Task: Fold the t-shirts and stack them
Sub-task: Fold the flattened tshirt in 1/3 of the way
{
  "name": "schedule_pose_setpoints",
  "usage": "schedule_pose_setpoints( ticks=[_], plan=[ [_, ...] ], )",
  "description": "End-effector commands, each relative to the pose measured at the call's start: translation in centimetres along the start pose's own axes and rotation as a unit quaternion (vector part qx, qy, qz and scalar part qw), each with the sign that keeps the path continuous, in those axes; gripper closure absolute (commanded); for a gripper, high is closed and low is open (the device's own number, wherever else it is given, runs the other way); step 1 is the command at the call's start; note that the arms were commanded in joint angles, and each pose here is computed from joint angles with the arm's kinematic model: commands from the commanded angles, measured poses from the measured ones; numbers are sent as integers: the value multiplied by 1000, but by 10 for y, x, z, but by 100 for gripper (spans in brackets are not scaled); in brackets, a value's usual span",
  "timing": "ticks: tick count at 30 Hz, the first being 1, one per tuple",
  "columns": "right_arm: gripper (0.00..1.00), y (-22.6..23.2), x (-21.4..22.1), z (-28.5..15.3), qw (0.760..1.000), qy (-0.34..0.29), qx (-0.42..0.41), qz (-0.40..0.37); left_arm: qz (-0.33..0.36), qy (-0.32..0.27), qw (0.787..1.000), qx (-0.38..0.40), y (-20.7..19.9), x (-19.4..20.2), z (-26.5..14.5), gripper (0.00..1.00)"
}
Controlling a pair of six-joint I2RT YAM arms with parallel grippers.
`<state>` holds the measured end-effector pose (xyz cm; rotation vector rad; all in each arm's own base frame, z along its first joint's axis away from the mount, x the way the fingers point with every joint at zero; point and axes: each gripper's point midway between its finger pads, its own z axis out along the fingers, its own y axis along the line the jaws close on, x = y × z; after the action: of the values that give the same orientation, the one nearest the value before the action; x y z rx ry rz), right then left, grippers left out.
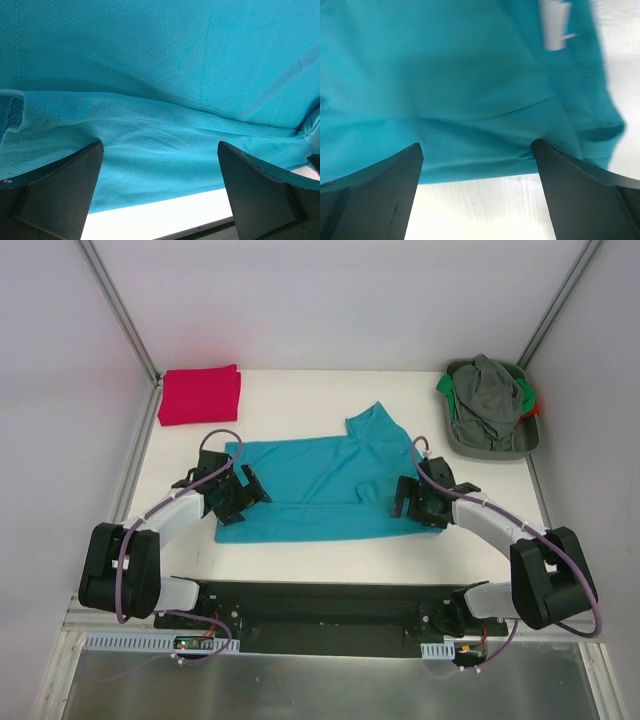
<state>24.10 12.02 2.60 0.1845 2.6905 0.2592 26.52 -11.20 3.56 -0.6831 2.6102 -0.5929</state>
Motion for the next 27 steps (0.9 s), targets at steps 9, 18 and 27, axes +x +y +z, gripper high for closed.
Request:
schedule_pose_setpoints(
  ticks=[9,18,27],
  plan=[
    [4,-24,-32,-18,998,-42,35,10,-10,28,997,-69,42,29,-5,1],
    [4,18,-27,-41,995,-60,-52,-66,-2,19,999,-51,37,28,-11,1],
    [4,24,2,4,993,29,46,-107,-12,34,998,-53,42,38,-9,1]
  ],
)
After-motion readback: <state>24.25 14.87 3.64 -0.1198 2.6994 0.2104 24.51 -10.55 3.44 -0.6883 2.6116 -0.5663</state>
